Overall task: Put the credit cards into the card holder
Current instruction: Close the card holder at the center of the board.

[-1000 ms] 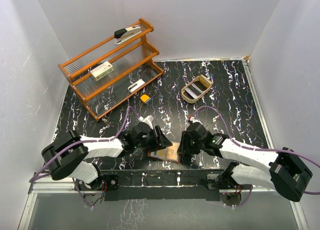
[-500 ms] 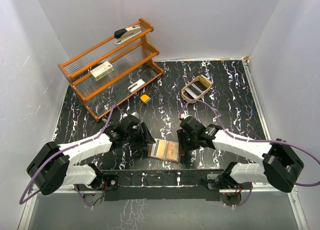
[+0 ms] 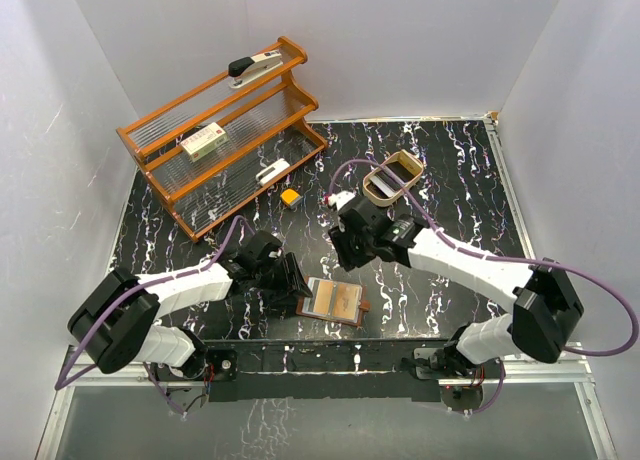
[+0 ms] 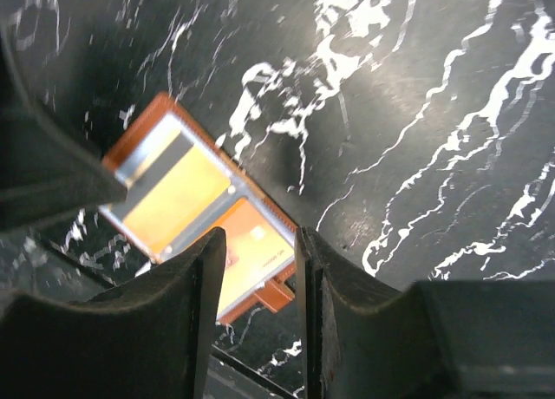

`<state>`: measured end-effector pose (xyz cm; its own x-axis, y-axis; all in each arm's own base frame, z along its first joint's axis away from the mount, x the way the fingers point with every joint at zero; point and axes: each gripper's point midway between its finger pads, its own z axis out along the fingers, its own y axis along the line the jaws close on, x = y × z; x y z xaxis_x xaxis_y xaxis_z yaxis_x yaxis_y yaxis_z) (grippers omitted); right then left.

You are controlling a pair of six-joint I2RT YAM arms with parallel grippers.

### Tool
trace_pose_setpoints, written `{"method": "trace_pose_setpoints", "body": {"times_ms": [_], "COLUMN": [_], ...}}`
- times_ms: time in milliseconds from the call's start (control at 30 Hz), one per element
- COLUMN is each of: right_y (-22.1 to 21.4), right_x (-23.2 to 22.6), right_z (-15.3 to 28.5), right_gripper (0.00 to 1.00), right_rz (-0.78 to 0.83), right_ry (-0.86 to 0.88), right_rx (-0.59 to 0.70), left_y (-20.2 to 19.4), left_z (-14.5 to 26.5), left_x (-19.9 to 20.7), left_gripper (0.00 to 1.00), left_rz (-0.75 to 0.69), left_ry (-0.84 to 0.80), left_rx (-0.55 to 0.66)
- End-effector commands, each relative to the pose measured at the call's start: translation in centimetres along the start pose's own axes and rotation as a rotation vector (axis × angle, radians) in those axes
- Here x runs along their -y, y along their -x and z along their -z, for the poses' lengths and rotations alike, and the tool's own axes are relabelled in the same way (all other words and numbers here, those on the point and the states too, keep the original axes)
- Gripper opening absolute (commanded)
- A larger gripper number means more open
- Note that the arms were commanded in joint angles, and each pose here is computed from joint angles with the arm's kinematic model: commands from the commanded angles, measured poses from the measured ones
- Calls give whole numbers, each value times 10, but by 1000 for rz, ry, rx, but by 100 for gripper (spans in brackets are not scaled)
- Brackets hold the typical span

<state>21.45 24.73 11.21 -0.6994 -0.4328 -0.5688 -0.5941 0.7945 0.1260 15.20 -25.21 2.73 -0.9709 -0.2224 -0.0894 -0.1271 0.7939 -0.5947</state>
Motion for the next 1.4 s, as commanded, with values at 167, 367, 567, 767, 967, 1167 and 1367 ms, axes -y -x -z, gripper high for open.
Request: {"method": "trace_pose_setpoints", "body": {"times_ms": [167, 367, 567, 767, 967, 1167, 1367], "right_y": [-22, -65, -84, -99, -101, -94, -92], "right_x": [17, 18, 11, 5, 1, -4, -8], "right_z": [-4, -11, -23, -31, -34, -33, -36], "right_gripper": [44, 51, 50, 44, 44, 43, 43], "right_rz": [-392, -473, -550, -585, -577, -563, -544], "right_ry": [-143, -125, -75, -31, 0, 33, 55], "right_rx": [-6, -41, -39, -52, -48, -32, -36], "left_y": [-3, -6, -7, -2, 9, 9, 7], "left_z": [1, -2, -2, 15, 36, 31, 26], "left_x": [-1, 5, 28, 69, 95, 85, 71], "left_gripper": [52, 53, 53, 52, 46, 31, 7], "left_rz": [3, 8, 45, 89, 87, 69, 44], "left_ry": [-17, -60, -185, -375, -470, -417, -349], "left_rx": [-10, -31, -51, -46, 17, 18, 22]}}
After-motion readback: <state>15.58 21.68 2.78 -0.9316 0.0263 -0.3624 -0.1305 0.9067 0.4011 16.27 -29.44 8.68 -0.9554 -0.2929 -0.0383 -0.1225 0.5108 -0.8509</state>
